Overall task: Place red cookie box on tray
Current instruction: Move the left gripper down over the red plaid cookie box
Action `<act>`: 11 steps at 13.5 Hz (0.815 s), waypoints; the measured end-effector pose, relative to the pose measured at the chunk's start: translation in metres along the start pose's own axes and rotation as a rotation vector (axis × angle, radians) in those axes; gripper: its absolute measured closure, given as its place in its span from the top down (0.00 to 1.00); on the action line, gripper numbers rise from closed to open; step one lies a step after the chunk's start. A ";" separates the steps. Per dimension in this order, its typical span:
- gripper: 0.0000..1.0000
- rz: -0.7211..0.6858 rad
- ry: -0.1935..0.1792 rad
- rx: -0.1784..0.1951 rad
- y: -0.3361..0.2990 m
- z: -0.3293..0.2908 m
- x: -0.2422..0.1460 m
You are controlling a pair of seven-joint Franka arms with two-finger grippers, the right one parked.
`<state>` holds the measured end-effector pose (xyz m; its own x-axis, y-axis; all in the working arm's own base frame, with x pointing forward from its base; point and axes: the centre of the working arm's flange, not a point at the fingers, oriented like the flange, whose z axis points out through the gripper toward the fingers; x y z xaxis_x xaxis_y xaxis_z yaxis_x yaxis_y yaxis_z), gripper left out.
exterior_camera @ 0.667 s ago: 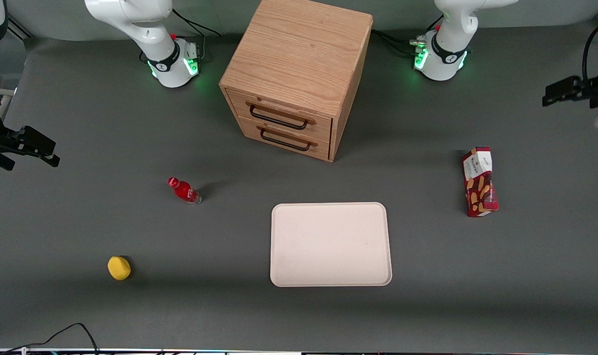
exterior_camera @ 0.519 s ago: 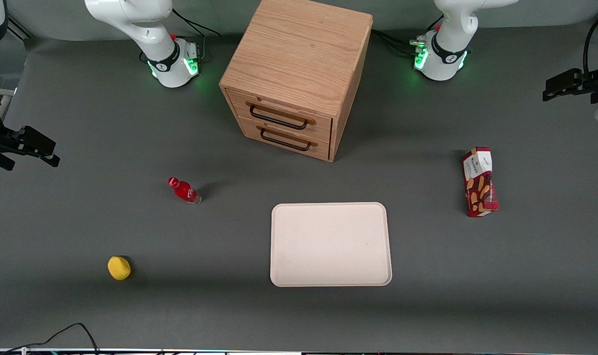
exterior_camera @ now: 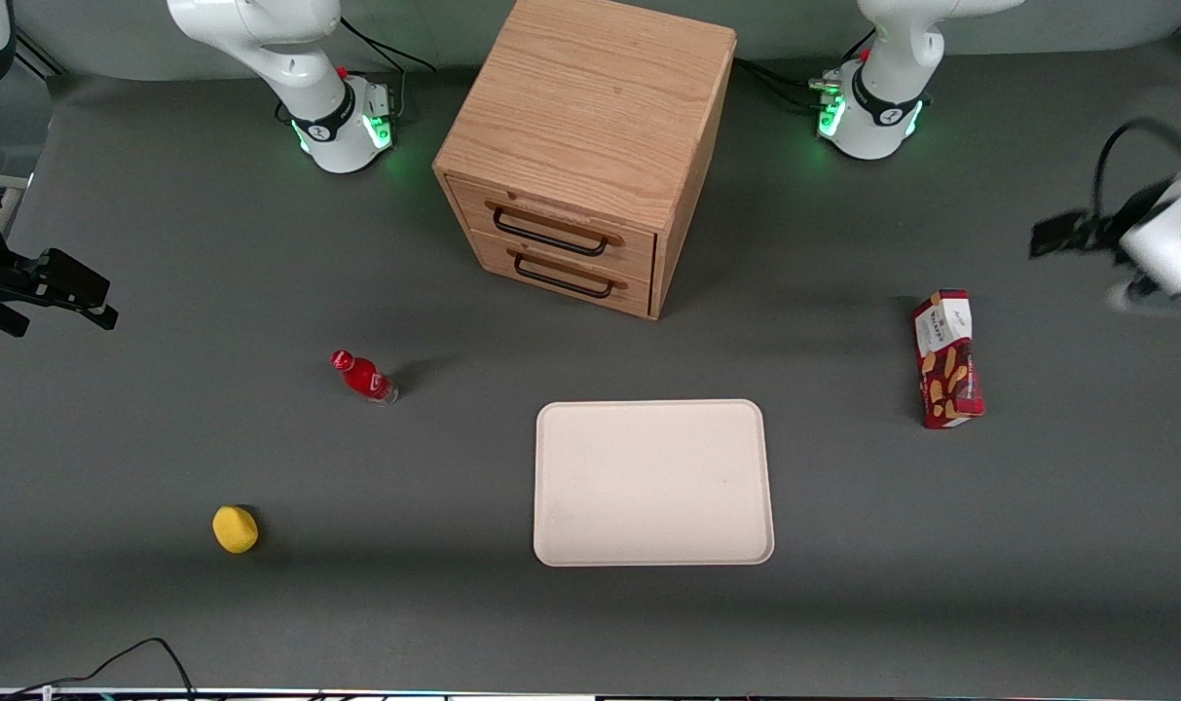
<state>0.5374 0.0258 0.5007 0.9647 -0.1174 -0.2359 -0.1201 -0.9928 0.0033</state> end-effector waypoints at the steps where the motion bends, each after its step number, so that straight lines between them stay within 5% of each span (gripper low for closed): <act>1: 1.00 0.004 0.013 0.001 0.000 0.038 0.009; 8: 1.00 0.069 0.235 0.032 -0.008 0.228 0.025; 10: 0.85 0.071 0.265 0.036 -0.009 0.258 0.034; 11: 0.69 0.072 0.267 0.036 -0.009 0.269 0.037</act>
<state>0.5109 0.0371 0.2309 0.9804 -0.1949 0.0286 -0.1943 -0.9806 -0.0247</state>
